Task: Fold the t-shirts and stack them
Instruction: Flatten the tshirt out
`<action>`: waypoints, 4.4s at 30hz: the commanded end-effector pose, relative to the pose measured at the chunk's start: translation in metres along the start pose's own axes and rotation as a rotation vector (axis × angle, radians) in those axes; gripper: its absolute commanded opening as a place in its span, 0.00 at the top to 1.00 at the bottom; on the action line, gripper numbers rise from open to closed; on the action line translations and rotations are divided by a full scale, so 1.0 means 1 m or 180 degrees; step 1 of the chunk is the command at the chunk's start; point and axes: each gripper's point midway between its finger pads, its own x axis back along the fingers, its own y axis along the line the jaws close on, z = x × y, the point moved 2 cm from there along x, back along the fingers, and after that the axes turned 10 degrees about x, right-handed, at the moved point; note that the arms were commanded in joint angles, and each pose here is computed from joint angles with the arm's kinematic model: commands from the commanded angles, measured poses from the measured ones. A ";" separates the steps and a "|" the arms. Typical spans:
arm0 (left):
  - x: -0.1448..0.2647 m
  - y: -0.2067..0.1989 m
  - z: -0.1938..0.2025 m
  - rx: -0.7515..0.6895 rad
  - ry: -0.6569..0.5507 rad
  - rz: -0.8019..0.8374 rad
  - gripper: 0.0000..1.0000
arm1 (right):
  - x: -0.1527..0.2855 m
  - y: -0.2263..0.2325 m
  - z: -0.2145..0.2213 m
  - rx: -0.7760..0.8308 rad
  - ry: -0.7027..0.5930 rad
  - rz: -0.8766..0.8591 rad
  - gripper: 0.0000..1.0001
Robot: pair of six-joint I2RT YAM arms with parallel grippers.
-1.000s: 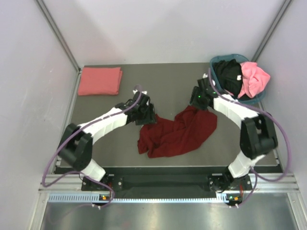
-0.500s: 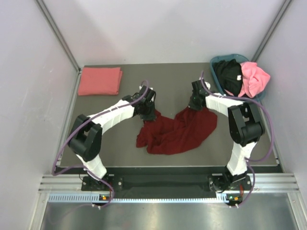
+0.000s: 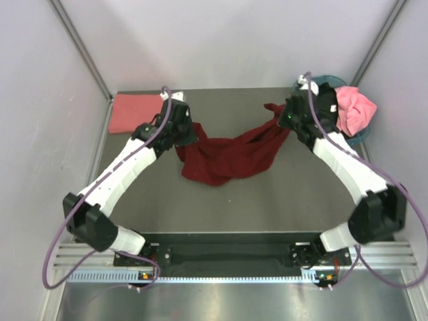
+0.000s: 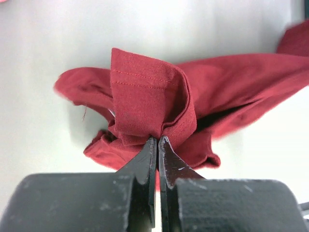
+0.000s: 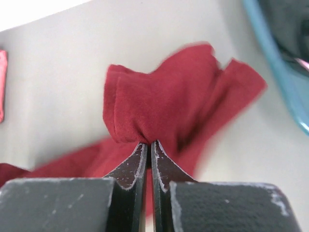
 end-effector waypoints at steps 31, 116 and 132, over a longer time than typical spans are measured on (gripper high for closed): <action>0.002 0.109 0.142 0.0871 0.0471 -0.0393 0.43 | 0.094 -0.065 0.188 -0.0410 0.0680 0.0089 0.63; -0.039 0.041 0.137 0.0675 0.0381 -0.0322 0.51 | 0.081 -0.056 0.196 -0.0401 0.0781 -0.0059 0.62; -0.008 0.093 0.069 0.0765 -0.0055 -0.0711 1.00 | 0.073 -0.070 0.193 -0.0547 0.0922 0.0321 0.45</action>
